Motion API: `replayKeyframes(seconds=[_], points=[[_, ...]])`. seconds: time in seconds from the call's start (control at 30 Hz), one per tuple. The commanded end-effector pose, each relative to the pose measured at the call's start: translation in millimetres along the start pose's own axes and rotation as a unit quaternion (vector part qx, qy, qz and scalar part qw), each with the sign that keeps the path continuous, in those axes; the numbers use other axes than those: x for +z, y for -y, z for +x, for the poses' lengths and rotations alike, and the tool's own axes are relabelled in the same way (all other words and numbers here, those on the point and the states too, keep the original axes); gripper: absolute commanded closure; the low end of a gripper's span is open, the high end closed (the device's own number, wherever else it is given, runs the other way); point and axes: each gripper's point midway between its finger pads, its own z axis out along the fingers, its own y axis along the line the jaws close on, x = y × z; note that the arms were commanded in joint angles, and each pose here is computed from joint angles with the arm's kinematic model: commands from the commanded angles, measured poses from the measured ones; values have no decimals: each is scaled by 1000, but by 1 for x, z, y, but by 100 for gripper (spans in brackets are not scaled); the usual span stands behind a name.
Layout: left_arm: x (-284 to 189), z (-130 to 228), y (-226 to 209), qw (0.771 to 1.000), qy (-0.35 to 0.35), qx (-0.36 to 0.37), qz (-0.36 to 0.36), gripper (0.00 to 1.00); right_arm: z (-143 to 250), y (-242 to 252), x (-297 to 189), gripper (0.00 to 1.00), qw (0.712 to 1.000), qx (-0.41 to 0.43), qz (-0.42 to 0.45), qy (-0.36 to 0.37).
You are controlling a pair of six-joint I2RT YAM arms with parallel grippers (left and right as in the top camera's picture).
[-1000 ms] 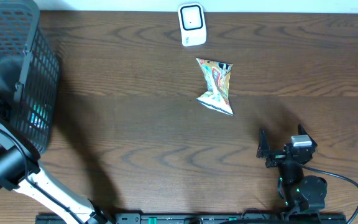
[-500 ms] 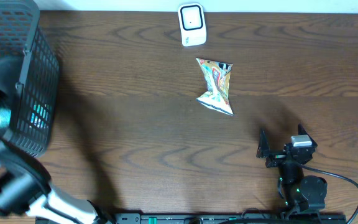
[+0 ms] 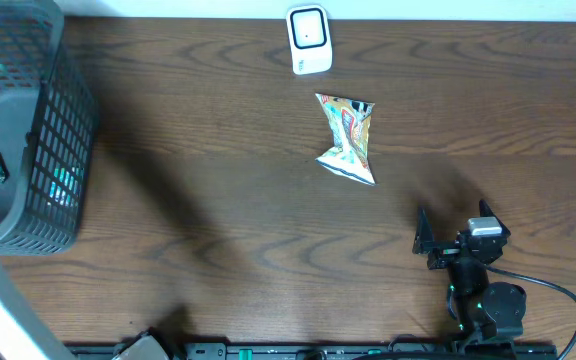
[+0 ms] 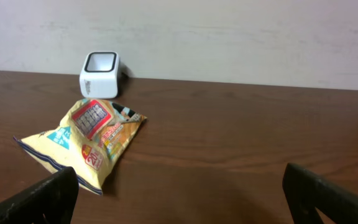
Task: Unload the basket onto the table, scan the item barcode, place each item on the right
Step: 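Carry the green packet with the left gripper and place it beside the snack bag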
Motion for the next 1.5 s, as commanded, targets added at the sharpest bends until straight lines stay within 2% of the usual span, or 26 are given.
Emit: replayKeyframes(seconds=[0.0,0.1,0.13,0.2,0.33,0.47,0.5,0.63,0.8,0.87,0.9,0.93,1.03,1.1,1.17,1.23,1.37,1.47], points=[[10,69,61,988,-122,9,98,93,0,-1,0,1,1000,-4,-1,0],[23,149,94,959,-236,57,144,93,0,-1,0,1,1000,-4,-1,0],[27,188,105,942,-286,81,153,93,1,-1,0,1,1000,-4,-1,0],[35,227,108,927,-330,108,143,93,1,-1,0,1,1000,-4,-1,0],[60,305,94,903,-394,157,67,93,0,-1,0,1,1000,-4,-1,0],[71,373,90,866,-456,197,60,93,1,-1,0,1,1000,-4,-1,0],[76,403,86,850,-483,205,55,93,0,-1,0,1,1000,-4,-1,0],[86,468,67,815,-536,220,33,93,0,-1,0,1,1000,-4,-1,0],[92,524,38,781,-581,230,4,92,0,-1,0,1,1000,-4,-1,0],[94,537,30,774,-590,231,-3,83,1,-1,0,1,1000,-4,-1,0],[95,542,27,771,-593,232,-6,74,0,-1,0,1,1000,-4,-1,0],[96,546,23,769,-596,232,-9,73,0,-1,0,1,1000,-4,-1,0],[99,547,25,771,-593,232,-5,51,0,-1,0,1,1000,-4,-1,0],[102,539,32,778,-584,231,2,45,0,-1,0,1,1000,-4,-1,0],[109,517,47,794,-564,225,15,41,0,-1,0,1,1000,-4,-1,0],[115,490,61,813,-539,219,29,41,1,-1,0,1,1000,-4,-1,0],[120,399,88,857,-455,231,75,41,0,-1,0,1,1000,-4,-1,0],[112,300,98,895,-353,254,103,38,0,-1,0,1,1000,-4,-1,0]])
